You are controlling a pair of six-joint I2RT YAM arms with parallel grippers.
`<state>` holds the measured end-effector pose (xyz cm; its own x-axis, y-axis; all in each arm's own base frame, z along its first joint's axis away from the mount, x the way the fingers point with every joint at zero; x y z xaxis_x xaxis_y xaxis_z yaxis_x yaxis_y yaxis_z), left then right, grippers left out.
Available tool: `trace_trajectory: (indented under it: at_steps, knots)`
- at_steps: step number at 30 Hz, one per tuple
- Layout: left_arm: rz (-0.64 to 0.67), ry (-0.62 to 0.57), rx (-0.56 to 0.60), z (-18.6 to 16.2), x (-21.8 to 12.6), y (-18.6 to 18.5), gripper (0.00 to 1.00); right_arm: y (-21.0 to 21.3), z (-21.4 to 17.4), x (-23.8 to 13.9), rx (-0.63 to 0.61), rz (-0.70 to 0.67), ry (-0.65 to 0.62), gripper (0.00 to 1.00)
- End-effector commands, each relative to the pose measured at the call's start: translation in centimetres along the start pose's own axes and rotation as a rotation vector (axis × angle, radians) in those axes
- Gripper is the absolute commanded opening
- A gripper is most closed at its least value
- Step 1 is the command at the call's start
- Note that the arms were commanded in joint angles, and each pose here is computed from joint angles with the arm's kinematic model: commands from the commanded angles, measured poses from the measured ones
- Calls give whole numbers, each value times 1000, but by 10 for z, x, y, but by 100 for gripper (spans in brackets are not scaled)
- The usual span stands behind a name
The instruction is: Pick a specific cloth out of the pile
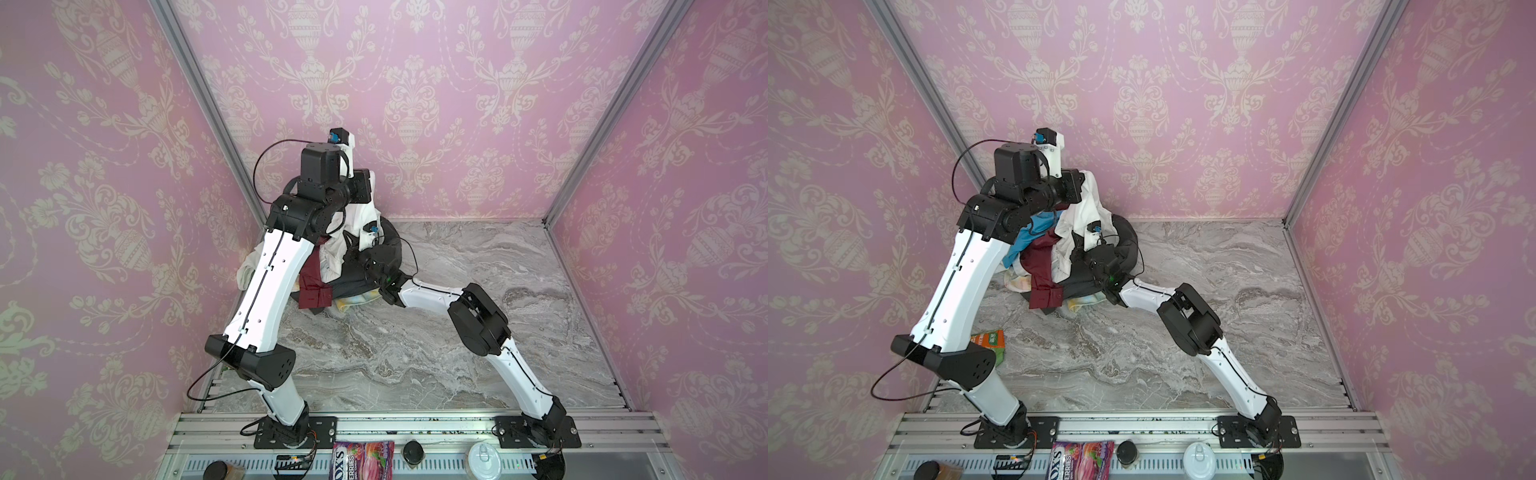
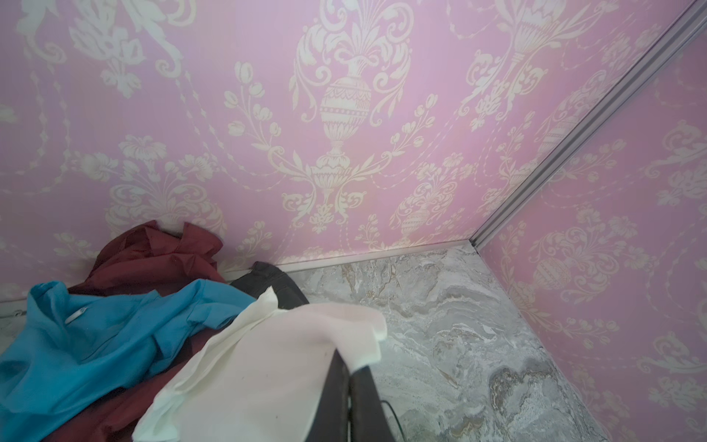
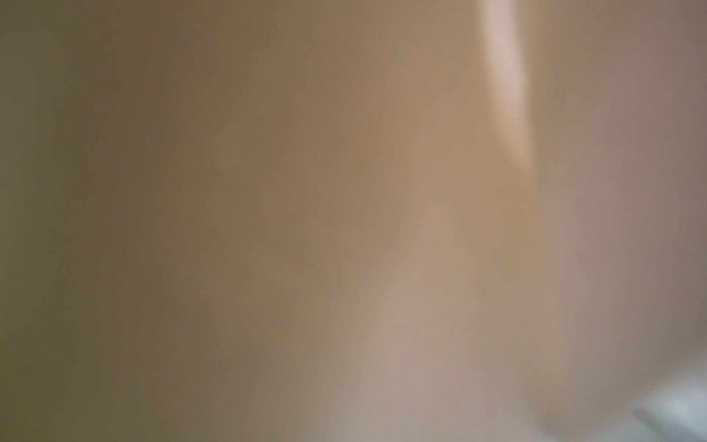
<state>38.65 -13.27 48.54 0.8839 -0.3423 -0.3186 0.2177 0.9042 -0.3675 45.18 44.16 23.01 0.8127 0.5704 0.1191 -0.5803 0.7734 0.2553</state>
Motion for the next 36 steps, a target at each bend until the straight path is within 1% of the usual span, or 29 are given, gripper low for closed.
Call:
trace_trajectory:
  at_steps: [1,4,7,9,11,14,15,16,17,19,22,25,27,31,33,36]
  knots:
    - [23,-61,-61,10,-9,22,0,6,51,-4,7,-5,25,0]
    - [127,-65,-109,3,-7,60,0,10,83,-7,20,9,54,0]
    - [173,-73,-195,-9,-5,96,0,12,117,-8,59,37,53,0]
    - [199,-69,-232,-17,-4,112,5,15,138,-6,81,56,45,0]
    - [225,-60,-239,-24,-3,123,11,19,160,-3,93,88,37,0]
    - [239,-47,-252,-33,-1,132,34,28,186,2,86,135,10,0]
    - [239,-48,-260,-35,-1,134,49,30,196,3,84,148,-6,0]
    - [230,-48,-268,-36,-1,135,62,31,206,2,85,158,-23,0]
    - [215,-53,-271,-36,-2,135,67,32,215,2,88,166,-42,0]
    - [185,-46,-269,-38,-2,133,75,36,236,-2,84,186,-89,0]
    - [121,-29,-261,-43,1,128,79,37,265,-11,73,204,-160,0]
    - [19,-43,-245,-47,0,119,89,37,279,-18,64,215,-190,0]
    - [-49,-53,-226,-51,-1,114,94,36,284,-21,57,213,-197,0]
    - [-166,-64,-172,-64,0,105,98,35,293,-28,55,208,-205,0]
    - [-202,-61,-156,-75,5,104,99,35,298,-30,60,206,-212,0]
    - [-262,-62,-115,-87,14,97,99,35,304,-35,73,196,-217,0]
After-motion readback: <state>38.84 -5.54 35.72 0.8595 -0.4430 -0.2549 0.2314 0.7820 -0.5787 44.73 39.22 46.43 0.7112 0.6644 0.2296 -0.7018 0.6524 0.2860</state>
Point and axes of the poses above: each gripper's point midway between its finger pads, its own x axis out along the fingers, its own y axis along the line the jaws close on, z = x × y, the point moved 7 cm from there along -x, back along the fingers, and after that the axes turned 5 degrees about -x, right-handed, at the moved point
